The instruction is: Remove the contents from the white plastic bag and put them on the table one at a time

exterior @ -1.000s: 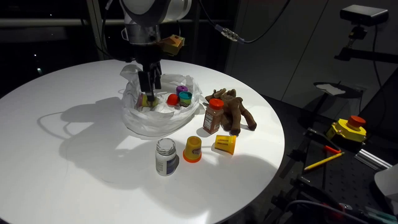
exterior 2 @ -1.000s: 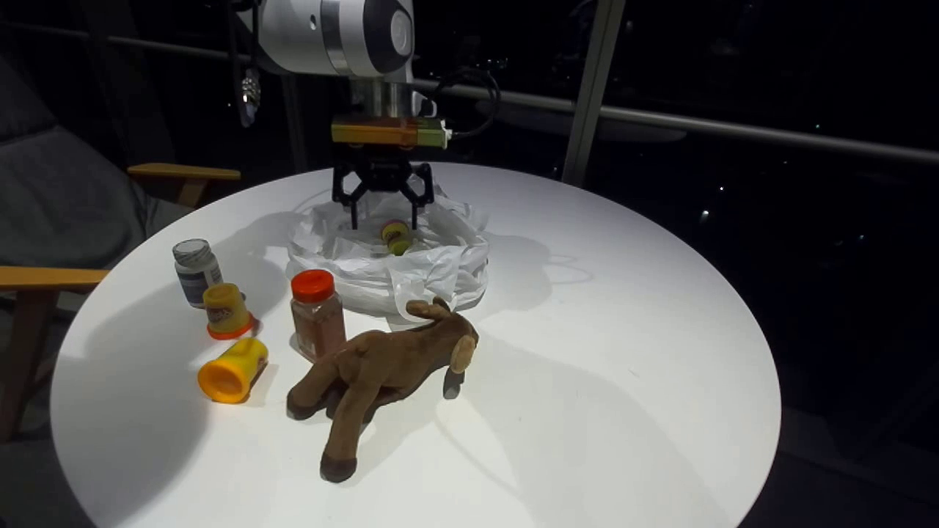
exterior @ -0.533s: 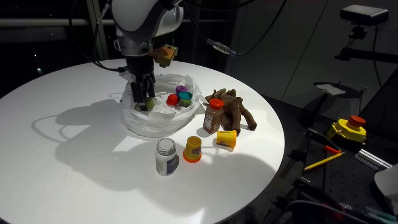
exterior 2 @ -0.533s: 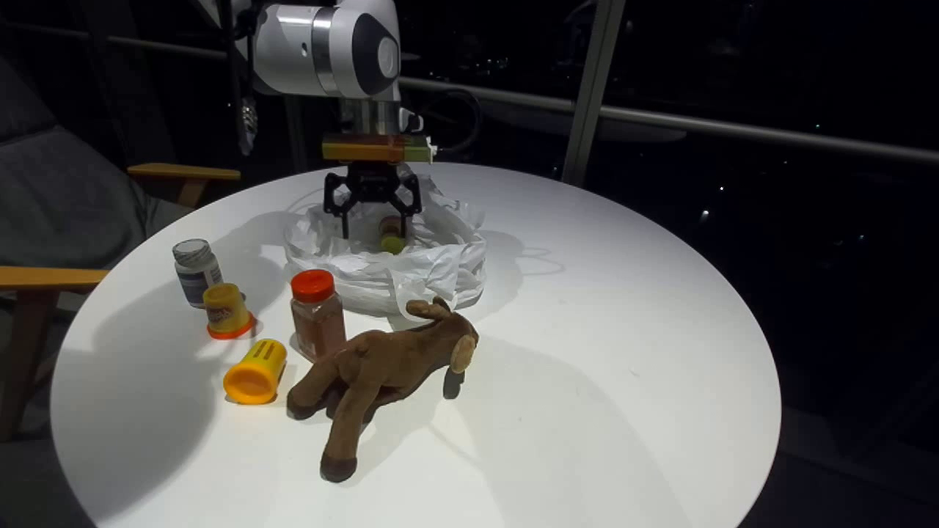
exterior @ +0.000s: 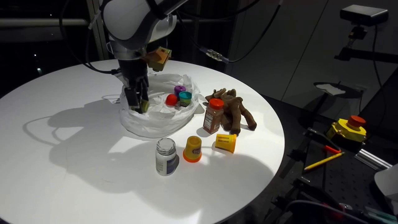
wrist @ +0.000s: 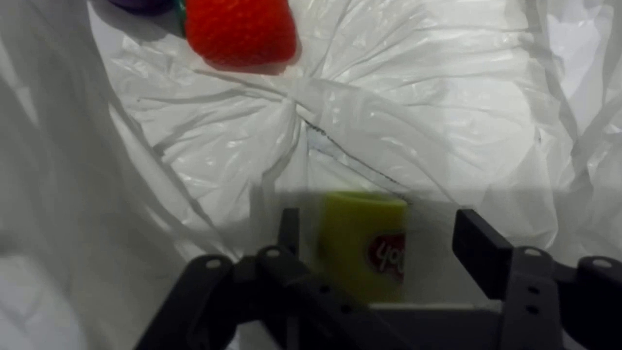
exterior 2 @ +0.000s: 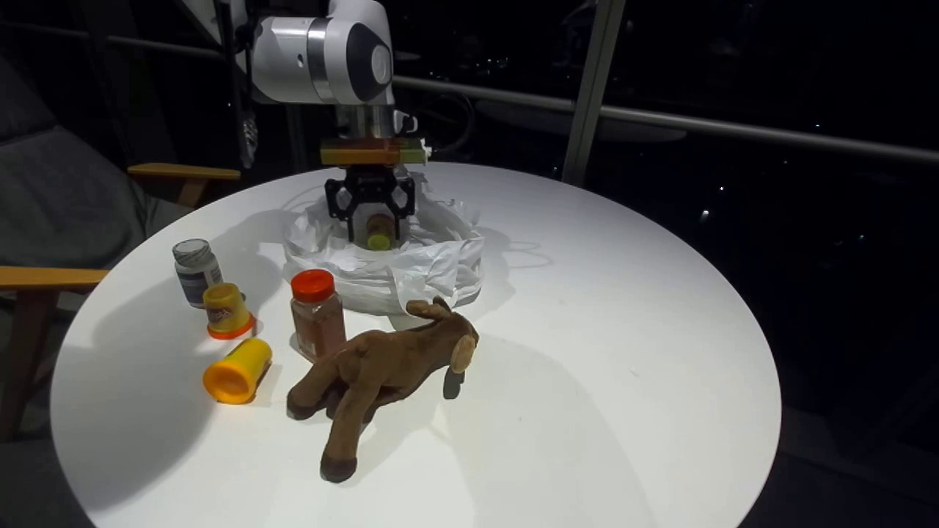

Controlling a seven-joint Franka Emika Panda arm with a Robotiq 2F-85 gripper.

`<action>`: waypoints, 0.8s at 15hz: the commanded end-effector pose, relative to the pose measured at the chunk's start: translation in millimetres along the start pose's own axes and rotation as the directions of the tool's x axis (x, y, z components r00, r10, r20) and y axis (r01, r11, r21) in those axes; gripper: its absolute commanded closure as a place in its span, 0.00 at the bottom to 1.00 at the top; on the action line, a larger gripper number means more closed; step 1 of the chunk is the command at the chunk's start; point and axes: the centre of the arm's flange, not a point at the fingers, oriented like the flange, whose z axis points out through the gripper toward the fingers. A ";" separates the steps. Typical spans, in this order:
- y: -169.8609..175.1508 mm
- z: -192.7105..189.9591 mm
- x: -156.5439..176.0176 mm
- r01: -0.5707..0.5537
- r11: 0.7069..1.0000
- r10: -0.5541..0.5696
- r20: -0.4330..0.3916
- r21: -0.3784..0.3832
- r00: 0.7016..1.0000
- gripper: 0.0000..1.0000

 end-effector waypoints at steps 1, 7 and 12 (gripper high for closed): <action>11.3 -5.9 21.6 -0.024 0.998 0.022 -0.037 -0.057 0.999 0.00; 16.5 -16.4 20.7 -0.030 0.996 0.026 -0.053 -0.083 0.998 0.54; 16.3 -23.8 10.9 -0.040 0.995 0.036 -0.040 -0.091 0.999 0.79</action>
